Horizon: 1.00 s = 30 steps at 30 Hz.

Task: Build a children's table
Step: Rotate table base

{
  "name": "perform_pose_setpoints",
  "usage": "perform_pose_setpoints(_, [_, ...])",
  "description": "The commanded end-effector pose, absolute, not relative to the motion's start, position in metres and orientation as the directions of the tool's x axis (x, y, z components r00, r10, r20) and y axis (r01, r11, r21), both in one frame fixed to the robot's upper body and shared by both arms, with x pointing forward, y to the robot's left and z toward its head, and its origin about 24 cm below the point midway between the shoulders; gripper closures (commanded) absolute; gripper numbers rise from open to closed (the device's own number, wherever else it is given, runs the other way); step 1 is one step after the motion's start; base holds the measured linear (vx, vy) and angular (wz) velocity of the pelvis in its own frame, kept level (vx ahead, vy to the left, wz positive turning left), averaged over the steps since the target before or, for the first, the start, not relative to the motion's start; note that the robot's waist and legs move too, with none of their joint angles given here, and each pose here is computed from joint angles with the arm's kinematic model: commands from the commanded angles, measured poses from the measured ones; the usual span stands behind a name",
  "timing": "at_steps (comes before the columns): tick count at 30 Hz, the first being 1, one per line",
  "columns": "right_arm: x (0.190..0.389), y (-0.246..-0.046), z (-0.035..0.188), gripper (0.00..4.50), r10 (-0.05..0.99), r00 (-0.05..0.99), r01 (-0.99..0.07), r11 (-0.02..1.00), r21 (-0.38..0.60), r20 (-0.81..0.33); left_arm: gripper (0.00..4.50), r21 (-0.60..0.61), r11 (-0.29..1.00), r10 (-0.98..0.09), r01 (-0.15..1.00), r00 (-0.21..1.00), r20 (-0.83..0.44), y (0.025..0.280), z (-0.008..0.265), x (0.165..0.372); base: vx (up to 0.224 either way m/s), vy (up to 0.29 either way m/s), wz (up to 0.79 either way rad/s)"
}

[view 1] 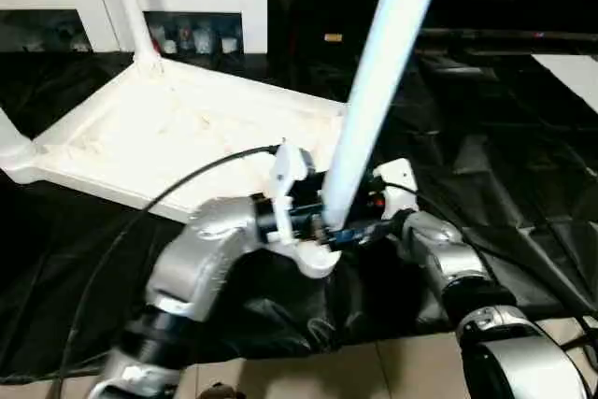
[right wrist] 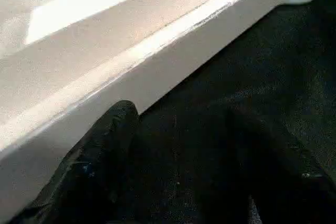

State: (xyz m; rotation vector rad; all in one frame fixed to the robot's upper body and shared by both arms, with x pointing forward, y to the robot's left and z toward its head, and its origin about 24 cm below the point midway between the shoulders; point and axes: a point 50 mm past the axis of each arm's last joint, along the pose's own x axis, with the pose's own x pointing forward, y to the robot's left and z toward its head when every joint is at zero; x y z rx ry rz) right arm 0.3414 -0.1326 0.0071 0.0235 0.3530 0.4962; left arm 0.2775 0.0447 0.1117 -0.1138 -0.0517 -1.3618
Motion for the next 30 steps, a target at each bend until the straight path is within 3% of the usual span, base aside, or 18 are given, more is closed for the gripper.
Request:
perform_pose_setpoints(1, [0.340, -0.115, 0.010, 1.33, 0.551, 0.781, -0.536, 0.833, 0.136, -0.294, 0.03, -0.020, 0.131, -0.986, 0.991, 0.132, 0.103, 0.020, 0.115, 0.271, 0.000, 0.000, 0.00])
perform_pose_setpoints(6, [0.340, -0.112, 0.009, 1.33, 0.553, 0.783, -0.529, 0.833, 0.161, -0.284, 0.03, -0.003, 0.176, -0.978, 0.984, 0.175, 0.111, 0.008, 0.114, 0.279, 0.000, 0.000, 0.00])
perform_pose_setpoints(13, [0.340, -0.110, 0.009, 1.33, 0.552, 0.787, -0.528, 0.834, 0.161, -0.276, 0.03, 0.050, 0.280, -0.956, 0.959, 0.274, 0.103, 0.011, 0.114, 0.294, 0.000, 0.000, 0.00])
perform_pose_setpoints(17, [0.347, -0.123, 0.014, 1.33, 0.467, 0.843, -0.448, 0.884, 0.131, -0.267, 0.03, 0.104, 0.387, -0.921, 0.916, 0.380, 0.083, 0.032, 0.111, 0.311, 0.000, 0.000, 0.00])
perform_pose_setpoints(20, [0.348, -0.131, 0.016, 1.33, 0.458, 0.850, -0.441, 0.889, 0.122, -0.261, 0.03, 0.108, 0.427, -0.904, 0.898, 0.424, 0.052, 0.050, 0.108, 0.318, 0.000, 0.000, 0.00])
perform_pose_setpoints(25, [0.344, -0.146, 0.021, 1.33, 0.499, 0.833, -0.492, 0.866, 0.092, -0.240, 0.03, 0.117, 0.434, -0.901, 0.893, 0.433, 0.030, 0.073, 0.104, 0.319, 0.000, 0.000, 0.00])
perform_pose_setpoints(30, [0.333, -0.160, 0.026, 1.33, 0.583, 0.785, -0.583, 0.809, 0.066, -0.211, 0.03, 0.005, 0.386, -0.918, 0.923, 0.383, 0.098, 0.083, 0.100, 0.307, 0.000, 0.000, 0.00])
